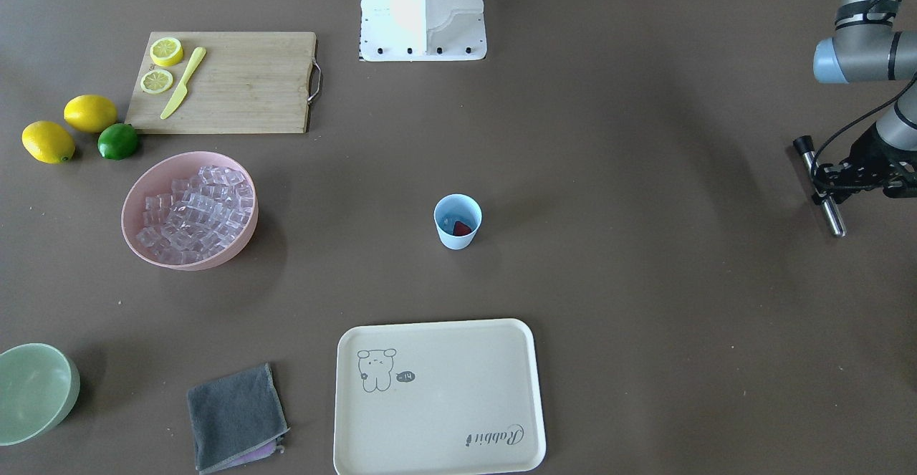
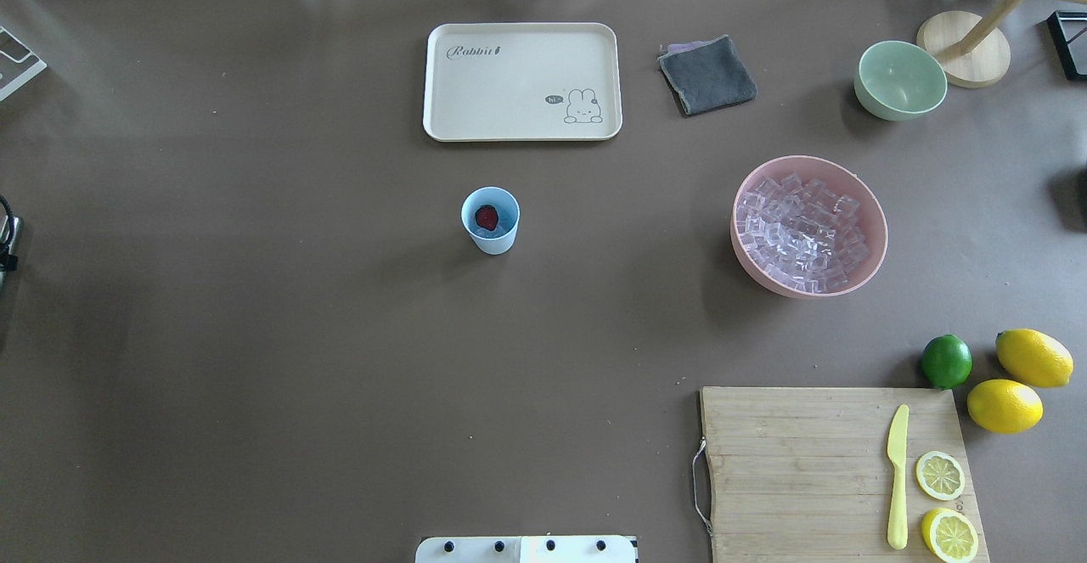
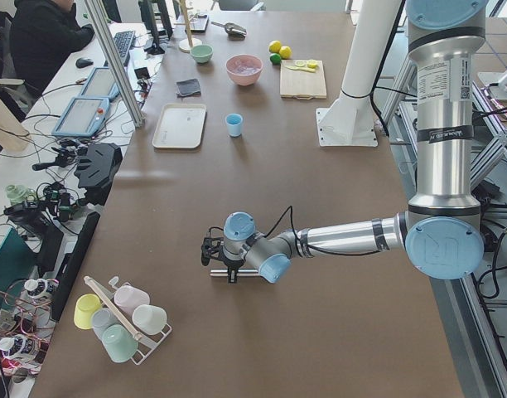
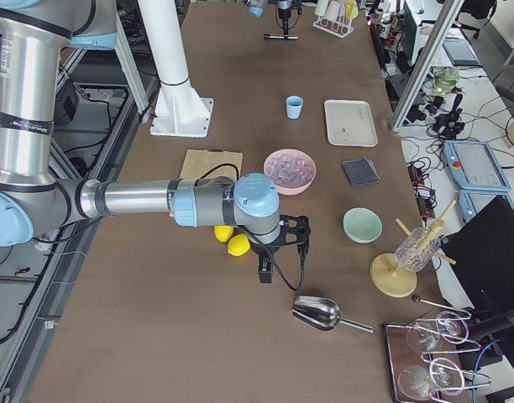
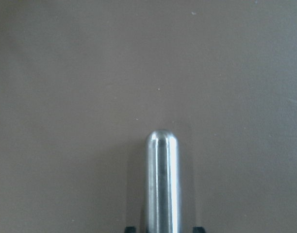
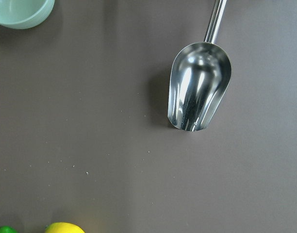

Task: Mash ice and strawberries in cup
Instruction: 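Withdraw the left arm toward the metal rod, then carry the metal rod upright with the left gripper over the blue cup, then push the metal rod down into the blue cup repeatedly with the left gripper, then lift the metal rod out and carry it back with the left gripper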

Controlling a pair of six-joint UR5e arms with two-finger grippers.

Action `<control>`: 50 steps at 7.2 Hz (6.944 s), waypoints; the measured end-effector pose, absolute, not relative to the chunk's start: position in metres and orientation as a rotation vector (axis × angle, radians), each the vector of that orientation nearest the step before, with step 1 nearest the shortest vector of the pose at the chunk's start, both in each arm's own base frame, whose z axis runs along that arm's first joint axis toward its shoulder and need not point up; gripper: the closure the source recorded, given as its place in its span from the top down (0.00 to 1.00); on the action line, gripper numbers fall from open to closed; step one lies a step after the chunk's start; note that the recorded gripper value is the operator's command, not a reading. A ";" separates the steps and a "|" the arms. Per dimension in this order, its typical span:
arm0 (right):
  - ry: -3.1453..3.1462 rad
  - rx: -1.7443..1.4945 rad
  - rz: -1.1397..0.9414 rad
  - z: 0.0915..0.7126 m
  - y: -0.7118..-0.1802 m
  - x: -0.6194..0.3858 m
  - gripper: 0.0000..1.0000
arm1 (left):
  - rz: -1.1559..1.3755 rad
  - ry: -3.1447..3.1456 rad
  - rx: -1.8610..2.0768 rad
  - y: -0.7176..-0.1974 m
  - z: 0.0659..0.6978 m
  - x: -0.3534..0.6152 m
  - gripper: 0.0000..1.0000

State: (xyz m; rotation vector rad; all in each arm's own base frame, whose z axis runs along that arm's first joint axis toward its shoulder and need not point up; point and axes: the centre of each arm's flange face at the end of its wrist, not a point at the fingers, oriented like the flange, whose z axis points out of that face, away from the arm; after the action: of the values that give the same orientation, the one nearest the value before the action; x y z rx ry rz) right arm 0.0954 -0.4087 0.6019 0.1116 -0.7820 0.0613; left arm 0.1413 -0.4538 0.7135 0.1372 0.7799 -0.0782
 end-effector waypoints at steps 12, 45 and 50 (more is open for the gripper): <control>-0.781 0.122 0.056 0.597 -0.407 0.096 1.00 | -0.332 0.761 0.743 -0.567 0.390 0.131 0.23; -0.780 0.122 0.053 0.598 -0.407 0.096 1.00 | -0.539 0.849 0.899 -0.456 0.154 0.453 0.23; -0.772 0.138 0.025 0.596 -0.408 0.096 1.00 | -0.234 0.816 0.170 -0.520 0.394 0.309 0.23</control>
State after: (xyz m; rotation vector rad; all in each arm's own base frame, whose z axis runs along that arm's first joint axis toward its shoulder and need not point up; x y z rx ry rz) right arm 0.0962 -0.4080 0.5955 0.1377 -0.7723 0.0251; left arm 0.3089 -0.5203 0.3937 0.1695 0.8156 -0.2340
